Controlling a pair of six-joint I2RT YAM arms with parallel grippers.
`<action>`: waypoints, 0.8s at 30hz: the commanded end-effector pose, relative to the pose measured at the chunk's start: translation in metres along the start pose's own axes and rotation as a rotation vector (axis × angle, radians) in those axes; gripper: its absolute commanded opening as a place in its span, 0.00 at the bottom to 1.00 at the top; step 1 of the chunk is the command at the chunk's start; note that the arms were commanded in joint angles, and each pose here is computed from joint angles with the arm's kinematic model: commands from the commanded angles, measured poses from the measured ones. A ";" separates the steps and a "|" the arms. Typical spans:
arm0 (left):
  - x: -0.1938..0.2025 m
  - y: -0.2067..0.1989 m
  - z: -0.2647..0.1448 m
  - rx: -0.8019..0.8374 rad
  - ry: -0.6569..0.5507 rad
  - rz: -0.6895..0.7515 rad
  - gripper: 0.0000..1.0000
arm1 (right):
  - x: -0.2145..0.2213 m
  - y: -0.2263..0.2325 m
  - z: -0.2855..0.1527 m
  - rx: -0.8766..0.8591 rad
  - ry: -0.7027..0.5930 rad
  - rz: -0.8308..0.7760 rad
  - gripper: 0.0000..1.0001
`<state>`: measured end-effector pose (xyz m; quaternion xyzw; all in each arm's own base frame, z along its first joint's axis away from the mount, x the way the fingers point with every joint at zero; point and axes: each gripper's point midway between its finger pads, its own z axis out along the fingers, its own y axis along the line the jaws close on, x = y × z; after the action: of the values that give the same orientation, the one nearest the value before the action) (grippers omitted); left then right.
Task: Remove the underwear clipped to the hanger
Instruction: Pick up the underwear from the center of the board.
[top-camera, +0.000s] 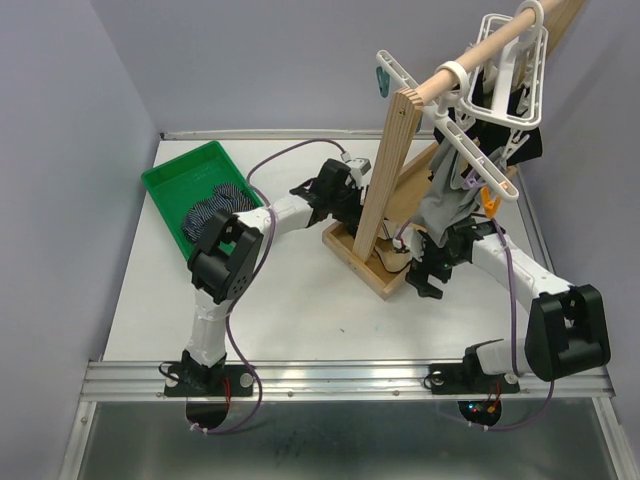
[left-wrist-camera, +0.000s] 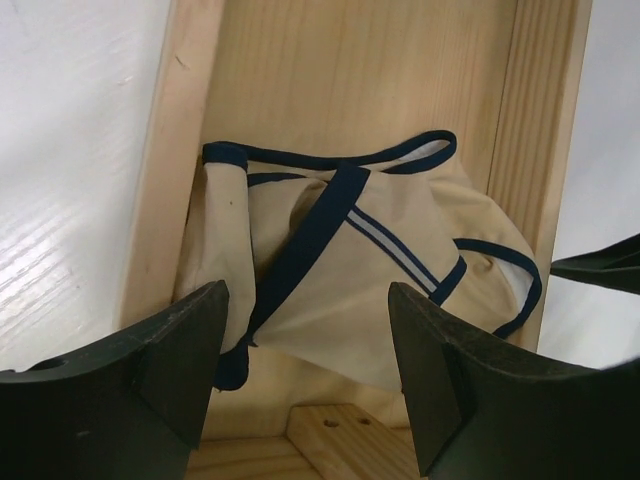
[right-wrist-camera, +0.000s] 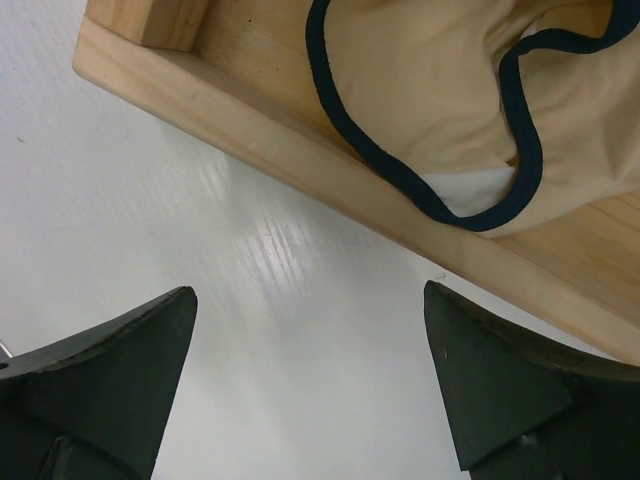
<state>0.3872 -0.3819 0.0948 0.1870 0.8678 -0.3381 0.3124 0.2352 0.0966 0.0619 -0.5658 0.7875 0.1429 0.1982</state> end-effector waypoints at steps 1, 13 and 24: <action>-0.020 -0.019 -0.007 0.009 0.032 -0.007 0.76 | -0.008 -0.006 0.001 0.058 -0.049 0.034 1.00; 0.012 -0.003 0.022 -0.143 0.161 0.072 0.76 | -0.014 -0.005 0.003 0.066 -0.090 0.054 1.00; 0.027 0.006 0.038 -0.208 0.207 0.141 0.56 | -0.011 -0.002 0.007 0.056 -0.088 0.065 1.00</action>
<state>0.3821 -0.3992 0.0459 0.2325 0.9139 -0.2206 0.2491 0.2413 0.1030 0.0611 -0.5277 0.8053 0.1451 0.2280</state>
